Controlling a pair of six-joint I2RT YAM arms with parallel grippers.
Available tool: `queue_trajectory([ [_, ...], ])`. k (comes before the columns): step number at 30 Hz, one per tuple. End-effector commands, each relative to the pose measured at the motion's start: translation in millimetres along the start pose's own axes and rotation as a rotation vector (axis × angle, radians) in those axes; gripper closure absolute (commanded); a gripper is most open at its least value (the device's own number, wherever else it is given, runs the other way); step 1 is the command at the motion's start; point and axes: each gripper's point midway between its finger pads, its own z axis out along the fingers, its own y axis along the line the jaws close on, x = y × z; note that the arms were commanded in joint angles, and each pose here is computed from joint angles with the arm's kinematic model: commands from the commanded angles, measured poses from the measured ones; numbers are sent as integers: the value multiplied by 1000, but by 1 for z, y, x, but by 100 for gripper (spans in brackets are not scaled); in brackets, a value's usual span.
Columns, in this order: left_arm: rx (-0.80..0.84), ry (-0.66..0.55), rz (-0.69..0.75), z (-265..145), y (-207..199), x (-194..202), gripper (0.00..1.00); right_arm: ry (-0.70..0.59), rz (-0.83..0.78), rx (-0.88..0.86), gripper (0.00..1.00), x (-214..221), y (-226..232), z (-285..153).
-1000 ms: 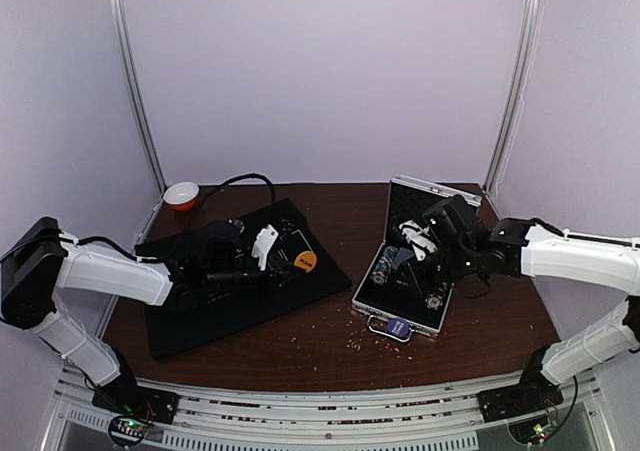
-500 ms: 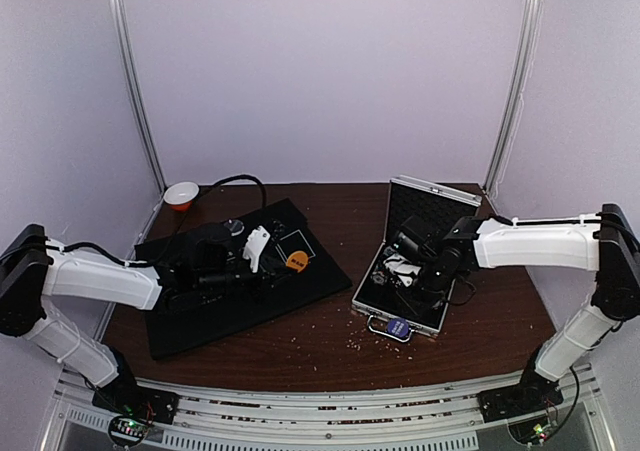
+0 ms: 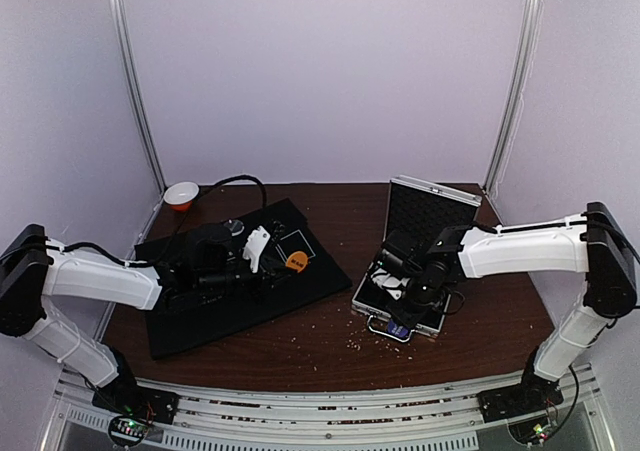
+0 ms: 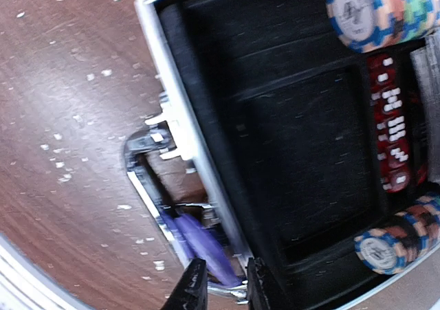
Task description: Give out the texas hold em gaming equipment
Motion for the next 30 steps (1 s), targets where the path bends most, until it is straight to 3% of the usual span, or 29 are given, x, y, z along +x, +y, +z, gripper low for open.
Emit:
queue_trajectory([
  [1,-1,-22,24,0,-1,-7,100,23,-12,-7,78,5,8,0],
  [13,8,-4,27,4,-1,-3,100,21,-18,-7,83,6,14,3],
  [18,4,-5,25,3,-1,-4,100,29,-25,10,99,6,13,7],
  [23,-71,-2,-21,-2,13,-4,100,17,-16,34,100,1,8,-4],
  [26,-152,-1,-117,-11,34,-3,100,-46,1,61,100,-14,1,-28],
  [30,-280,-2,-265,-31,68,5,100,-232,44,-6,100,-58,3,-79],
])
